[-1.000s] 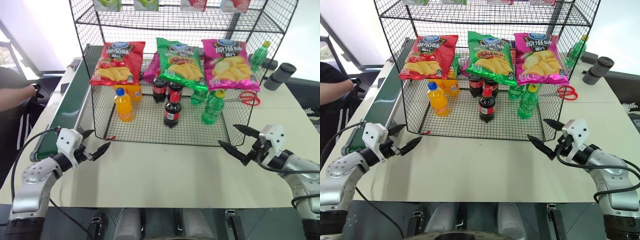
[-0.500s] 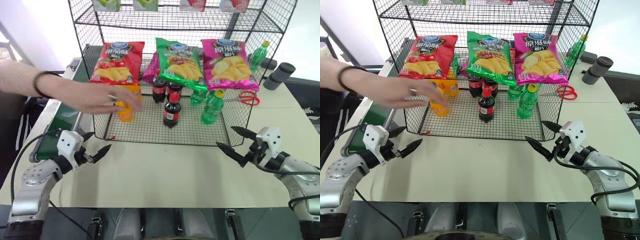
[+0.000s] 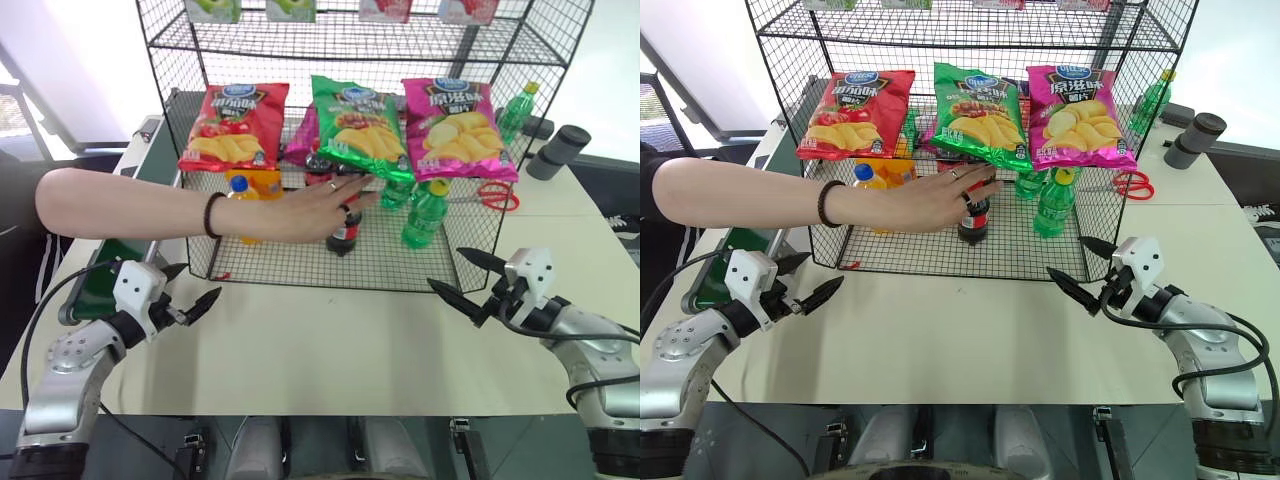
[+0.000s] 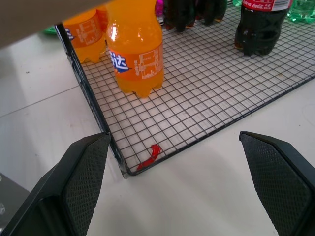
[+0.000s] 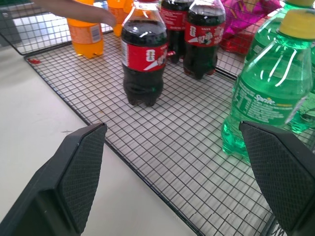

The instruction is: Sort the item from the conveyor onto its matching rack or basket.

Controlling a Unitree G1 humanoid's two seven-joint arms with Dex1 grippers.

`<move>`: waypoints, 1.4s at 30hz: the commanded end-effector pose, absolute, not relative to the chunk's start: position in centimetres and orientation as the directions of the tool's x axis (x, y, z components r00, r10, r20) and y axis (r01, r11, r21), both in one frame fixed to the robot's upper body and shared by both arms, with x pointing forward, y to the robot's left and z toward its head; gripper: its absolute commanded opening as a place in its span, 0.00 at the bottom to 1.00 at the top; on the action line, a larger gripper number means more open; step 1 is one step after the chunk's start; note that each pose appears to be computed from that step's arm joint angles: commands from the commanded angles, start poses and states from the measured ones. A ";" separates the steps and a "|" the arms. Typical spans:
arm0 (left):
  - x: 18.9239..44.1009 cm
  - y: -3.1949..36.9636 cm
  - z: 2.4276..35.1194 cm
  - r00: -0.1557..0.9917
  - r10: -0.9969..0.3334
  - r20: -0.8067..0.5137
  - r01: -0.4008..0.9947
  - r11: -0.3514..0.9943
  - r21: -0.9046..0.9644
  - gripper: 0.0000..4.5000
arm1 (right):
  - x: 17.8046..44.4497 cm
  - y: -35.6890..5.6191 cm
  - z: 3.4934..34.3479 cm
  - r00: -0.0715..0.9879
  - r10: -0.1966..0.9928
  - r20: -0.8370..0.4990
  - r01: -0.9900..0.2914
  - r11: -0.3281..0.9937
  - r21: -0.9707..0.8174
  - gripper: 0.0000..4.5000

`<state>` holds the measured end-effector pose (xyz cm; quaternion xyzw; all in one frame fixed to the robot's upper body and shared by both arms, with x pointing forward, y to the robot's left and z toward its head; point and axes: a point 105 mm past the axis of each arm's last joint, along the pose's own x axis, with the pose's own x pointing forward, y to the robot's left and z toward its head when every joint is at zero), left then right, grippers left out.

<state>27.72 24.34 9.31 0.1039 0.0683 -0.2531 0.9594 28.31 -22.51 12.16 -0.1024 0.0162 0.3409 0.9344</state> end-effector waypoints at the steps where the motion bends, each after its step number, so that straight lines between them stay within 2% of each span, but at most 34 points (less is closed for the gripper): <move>1: 27.7 24.2 10.4 0.869 -0.470 -0.157 0.494 0.847 0.196 1.00 | 28.5 -22.3 13.1 0.763 0.643 -0.067 -0.641 0.739 -0.209 0.99; 31: 27.7 24.3 10.5 0.876 -0.456 -0.153 0.479 0.859 0.181 1.00 | 29.0 -22.1 13.1 0.757 0.650 -0.062 -0.645 0.730 -0.225 0.99; 38: 27.8 24.9 10.8 0.897 -0.421 -0.133 0.440 0.881 0.176 1.00 | 29.5 -21.8 13.3 0.757 0.651 -0.049 -0.643 0.730 -0.232 0.99; 42: 27.8 25.6 11.9 0.914 -0.401 -0.066 0.406 0.900 0.157 1.00 | 29.7 -21.6 13.4 0.758 0.651 -0.042 -0.641 0.731 -0.233 0.99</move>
